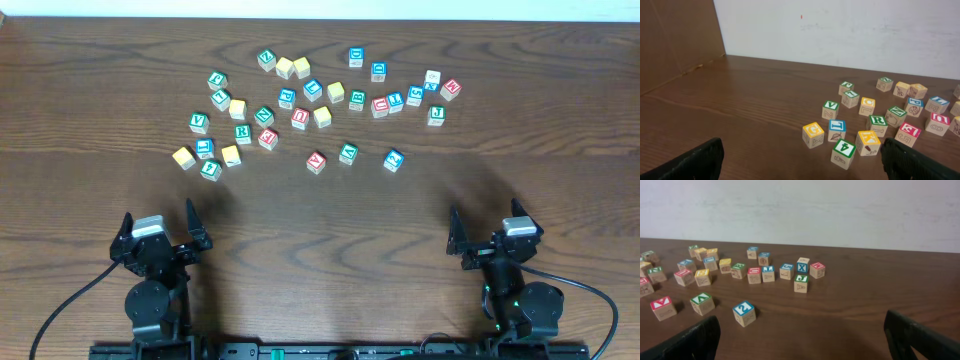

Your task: Spell out CORL

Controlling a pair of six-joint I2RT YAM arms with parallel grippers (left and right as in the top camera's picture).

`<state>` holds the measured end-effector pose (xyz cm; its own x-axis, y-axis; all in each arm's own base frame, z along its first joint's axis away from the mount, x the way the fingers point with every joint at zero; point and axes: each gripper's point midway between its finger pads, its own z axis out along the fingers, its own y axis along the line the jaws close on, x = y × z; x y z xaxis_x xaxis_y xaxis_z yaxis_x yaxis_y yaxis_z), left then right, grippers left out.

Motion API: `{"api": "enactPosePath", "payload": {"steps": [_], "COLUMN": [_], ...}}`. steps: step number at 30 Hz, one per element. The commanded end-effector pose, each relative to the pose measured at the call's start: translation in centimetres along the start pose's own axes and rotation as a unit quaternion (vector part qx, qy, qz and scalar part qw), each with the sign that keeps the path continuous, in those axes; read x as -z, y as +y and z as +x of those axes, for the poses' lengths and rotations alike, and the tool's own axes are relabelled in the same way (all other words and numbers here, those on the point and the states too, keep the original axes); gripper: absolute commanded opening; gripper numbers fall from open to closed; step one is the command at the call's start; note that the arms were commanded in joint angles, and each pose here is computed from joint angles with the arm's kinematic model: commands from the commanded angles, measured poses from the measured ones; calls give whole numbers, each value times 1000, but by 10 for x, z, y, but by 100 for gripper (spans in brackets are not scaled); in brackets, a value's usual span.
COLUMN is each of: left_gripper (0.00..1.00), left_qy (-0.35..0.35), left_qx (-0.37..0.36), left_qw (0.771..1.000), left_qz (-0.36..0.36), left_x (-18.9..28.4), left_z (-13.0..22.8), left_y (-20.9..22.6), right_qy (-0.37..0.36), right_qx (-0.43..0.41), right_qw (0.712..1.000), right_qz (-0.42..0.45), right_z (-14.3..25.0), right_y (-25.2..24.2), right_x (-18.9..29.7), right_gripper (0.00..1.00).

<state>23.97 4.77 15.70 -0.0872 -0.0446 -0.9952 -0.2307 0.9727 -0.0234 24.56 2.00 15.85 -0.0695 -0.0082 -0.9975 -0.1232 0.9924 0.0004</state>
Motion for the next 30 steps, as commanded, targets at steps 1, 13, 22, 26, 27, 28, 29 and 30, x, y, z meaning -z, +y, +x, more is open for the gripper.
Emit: {"api": "enactPosePath", "payload": {"steps": [1,13,22,26,27,28,29,30], "left_gripper": [99,99,99,99,99,99,99,99], "left_qy": [13,-20,46,88,99,121,134,142], "left_qx": [-2,4,6,9,10,11,12,12], "left_qw": [1000,999,994,987,985,981,980,979], "left_qz": [-11,27,99,137,143,148,147,147], "left_x": [-2,2,-18,-36,-41,-49,-53,-55], "left_z": [12,-23,-70,-98,-104,-114,-119,-122], "left_y": [4,-9,-39,-56,-59,-62,-63,-63], "right_qy": [3,4,3,-1,-2,-2,-3,-5], "right_qx": [3,3,3,3,-5,-27,-41,-47], "right_qw": [1000,1000,1000,1000,1000,999,999,999], "right_qz": [-5,13,15,-17,-21,-20,-21,-21], "right_z": [2,2,2,0,0,-1,-3,-4], "right_y": [2,-4,-5,6,8,8,8,8], "right_x": [0,0,0,0,0,0,0,1], "right_gripper": [99,99,99,99,99,99,99,99]}}
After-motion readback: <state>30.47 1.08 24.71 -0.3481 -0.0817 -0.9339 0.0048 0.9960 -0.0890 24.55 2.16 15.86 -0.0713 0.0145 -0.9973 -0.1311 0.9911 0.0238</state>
